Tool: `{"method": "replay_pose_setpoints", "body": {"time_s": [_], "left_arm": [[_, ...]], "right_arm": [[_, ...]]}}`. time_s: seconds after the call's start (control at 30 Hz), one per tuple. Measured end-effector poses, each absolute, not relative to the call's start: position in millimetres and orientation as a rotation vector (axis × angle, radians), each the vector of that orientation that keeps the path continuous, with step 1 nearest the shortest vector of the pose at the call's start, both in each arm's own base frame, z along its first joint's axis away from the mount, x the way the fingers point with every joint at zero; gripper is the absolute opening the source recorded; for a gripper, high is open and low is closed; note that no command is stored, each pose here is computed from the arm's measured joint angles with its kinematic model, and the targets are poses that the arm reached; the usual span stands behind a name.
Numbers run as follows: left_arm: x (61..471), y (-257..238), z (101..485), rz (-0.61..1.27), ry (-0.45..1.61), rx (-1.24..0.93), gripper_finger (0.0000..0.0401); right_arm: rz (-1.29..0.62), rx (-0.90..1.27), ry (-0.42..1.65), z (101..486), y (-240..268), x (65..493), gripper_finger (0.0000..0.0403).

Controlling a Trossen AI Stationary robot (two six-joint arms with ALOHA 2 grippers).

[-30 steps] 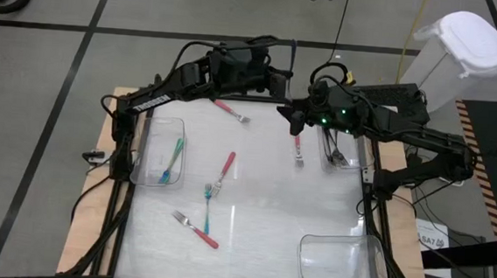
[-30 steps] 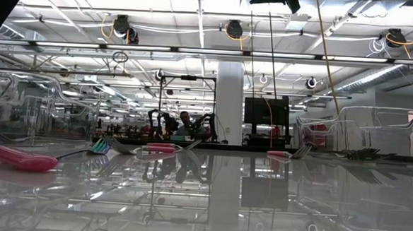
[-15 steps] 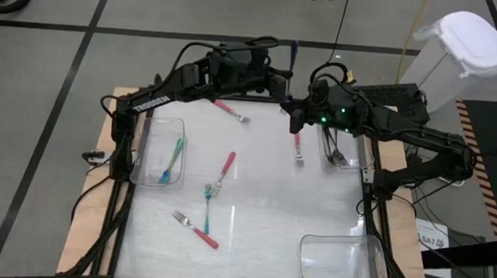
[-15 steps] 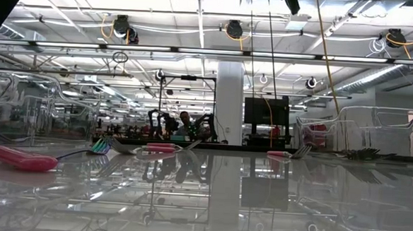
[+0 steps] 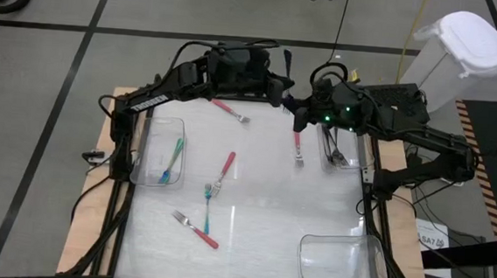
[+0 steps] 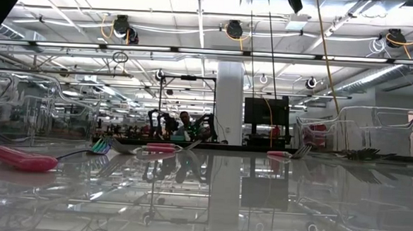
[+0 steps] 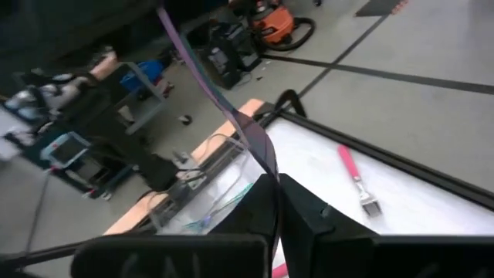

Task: Sort silverware by color (type)
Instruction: Put the blue fork into the left transparent bin

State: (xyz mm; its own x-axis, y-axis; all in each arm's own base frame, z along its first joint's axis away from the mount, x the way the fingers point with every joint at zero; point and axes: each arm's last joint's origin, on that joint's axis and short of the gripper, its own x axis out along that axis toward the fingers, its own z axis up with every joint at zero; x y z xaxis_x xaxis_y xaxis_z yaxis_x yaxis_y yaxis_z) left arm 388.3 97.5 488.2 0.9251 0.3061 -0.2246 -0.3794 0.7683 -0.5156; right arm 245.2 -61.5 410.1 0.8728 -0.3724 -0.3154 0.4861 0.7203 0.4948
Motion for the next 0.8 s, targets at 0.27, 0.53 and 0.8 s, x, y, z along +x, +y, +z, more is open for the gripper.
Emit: {"method": "replay_pose_setpoints", "body": {"time_s": [0.27,0.53,0.8], "left_arm": [[361,107,513,0.228,0.082,-0.556,0.0112],[327,123,533,-0.001,0.079,-0.530,0.0113],[295,128,553,-0.070,0.029,-0.407,0.0113]], "right_arm": [[-0.367,0.664,0.181,417,-64,238,0.0001],[-0.246,0.690,0.145,424,-62,240,0.0001],[-0.163,0.723,0.088,429,-61,246,0.0000]]}}
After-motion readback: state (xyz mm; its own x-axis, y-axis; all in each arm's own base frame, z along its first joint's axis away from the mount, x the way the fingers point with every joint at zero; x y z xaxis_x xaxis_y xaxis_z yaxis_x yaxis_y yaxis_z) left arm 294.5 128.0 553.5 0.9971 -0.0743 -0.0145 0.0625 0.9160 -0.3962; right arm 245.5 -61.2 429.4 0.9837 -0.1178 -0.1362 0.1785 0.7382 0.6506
